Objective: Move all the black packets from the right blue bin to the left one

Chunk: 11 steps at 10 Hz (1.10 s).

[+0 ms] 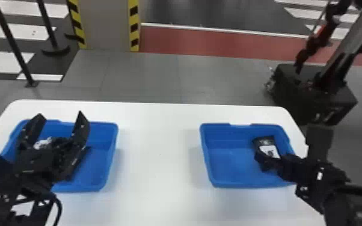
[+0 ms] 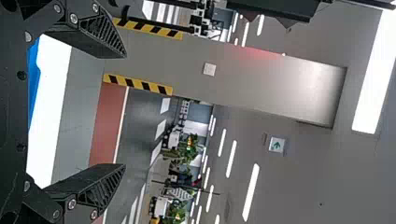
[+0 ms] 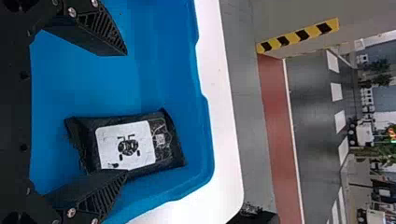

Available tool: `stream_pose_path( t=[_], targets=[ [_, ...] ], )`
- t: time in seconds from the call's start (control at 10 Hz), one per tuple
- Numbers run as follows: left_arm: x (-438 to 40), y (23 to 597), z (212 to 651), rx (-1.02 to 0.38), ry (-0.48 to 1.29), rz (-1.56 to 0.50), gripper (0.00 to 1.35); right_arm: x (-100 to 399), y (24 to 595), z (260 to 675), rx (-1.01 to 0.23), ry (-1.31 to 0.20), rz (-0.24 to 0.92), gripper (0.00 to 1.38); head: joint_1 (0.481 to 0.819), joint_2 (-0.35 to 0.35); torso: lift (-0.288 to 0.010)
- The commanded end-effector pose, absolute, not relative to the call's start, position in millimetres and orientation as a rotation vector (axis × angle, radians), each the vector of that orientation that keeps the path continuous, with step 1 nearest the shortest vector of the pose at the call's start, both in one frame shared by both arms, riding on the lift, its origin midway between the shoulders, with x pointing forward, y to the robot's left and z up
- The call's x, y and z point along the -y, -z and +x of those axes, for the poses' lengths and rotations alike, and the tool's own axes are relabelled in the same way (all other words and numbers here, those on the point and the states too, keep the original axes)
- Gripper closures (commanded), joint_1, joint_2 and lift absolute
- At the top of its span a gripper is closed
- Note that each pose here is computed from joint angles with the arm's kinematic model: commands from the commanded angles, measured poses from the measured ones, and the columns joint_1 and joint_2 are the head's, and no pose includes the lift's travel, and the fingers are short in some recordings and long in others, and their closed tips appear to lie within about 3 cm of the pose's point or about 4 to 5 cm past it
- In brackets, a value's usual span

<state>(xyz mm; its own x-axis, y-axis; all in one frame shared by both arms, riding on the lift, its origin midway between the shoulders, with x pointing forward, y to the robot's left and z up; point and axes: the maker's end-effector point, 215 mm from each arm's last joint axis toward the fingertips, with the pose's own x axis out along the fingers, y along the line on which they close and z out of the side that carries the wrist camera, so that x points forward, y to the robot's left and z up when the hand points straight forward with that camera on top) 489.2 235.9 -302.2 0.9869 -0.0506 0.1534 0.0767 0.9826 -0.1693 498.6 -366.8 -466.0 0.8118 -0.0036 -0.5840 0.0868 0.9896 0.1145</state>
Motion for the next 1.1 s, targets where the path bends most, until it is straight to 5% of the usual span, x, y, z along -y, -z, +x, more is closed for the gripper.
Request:
stream_pose_path(
  t=[0.0, 0.4, 1.0],
  targets=[
    [-235.5, 302.5, 489.3, 0.148, 0.064, -0.176, 0.21, 378.9, 485.1, 511.6, -0.662, 0.071, 0.149, 0.14, 0.695, -0.143, -0.110],
    [-231.8, 304.5, 491.4, 0.139, 0.066, -0.178, 0.21, 401.1, 496.7, 544.7, -0.708, 0.085, 0.131, 0.13, 0.695, -0.174, -0.110],
    [-233.4, 306.9, 489.9, 0.134, 0.066, -0.175, 0.21, 375.9, 503.3, 508.5, -0.727, 0.151, 0.139, 0.13, 0.695, -0.171, -0.110]
  ],
)
